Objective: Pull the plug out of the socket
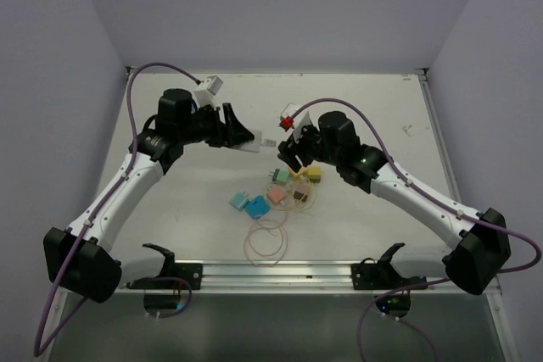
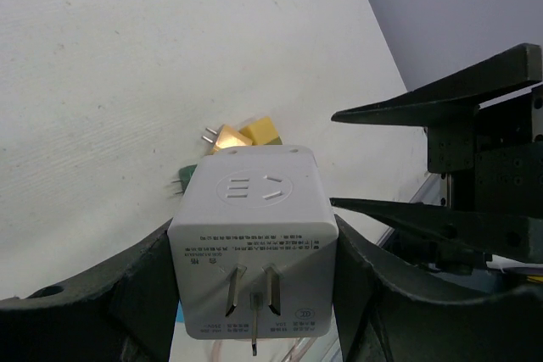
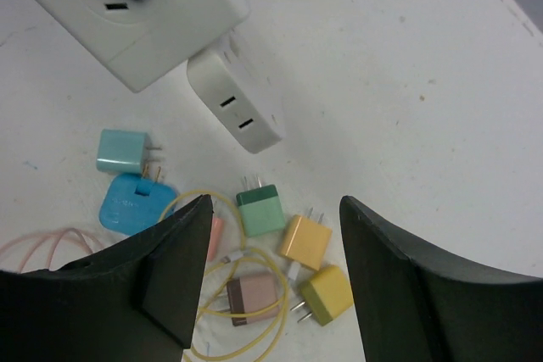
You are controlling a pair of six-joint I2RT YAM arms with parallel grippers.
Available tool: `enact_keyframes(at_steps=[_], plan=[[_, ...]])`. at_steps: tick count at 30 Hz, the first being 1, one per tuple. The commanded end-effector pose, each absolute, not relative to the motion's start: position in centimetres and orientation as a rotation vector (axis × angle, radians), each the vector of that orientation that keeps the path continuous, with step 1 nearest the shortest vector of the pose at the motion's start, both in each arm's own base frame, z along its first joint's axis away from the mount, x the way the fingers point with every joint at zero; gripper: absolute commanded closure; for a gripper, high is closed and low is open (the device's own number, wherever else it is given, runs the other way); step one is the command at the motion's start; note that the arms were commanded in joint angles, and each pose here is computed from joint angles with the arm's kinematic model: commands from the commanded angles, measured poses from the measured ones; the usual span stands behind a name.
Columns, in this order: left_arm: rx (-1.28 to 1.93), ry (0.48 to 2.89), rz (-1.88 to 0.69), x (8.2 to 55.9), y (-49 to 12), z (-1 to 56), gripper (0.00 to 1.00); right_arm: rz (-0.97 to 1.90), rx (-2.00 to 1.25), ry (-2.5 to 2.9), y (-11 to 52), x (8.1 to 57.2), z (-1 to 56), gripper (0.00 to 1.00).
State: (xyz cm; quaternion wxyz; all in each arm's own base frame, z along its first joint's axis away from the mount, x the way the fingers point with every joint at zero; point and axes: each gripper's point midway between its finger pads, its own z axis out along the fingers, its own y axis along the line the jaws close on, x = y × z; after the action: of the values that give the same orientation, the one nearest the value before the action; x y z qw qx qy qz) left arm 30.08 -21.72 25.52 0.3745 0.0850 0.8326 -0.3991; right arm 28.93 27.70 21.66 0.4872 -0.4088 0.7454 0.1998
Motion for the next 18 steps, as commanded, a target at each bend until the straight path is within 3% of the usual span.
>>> enact_keyframes(at_steps=[1,18], plan=[[0.295,2.11,-1.065,29.2,-21.9,27.8,1.0,0.515,-1.085,1.569,29.3,28.9,25.6,0.35],[0.29,2.068,-1.232,28.1,-23.3,30.0,1.0,0.608,-1.26,1.409,33.1,27.6,27.0,0.4]])
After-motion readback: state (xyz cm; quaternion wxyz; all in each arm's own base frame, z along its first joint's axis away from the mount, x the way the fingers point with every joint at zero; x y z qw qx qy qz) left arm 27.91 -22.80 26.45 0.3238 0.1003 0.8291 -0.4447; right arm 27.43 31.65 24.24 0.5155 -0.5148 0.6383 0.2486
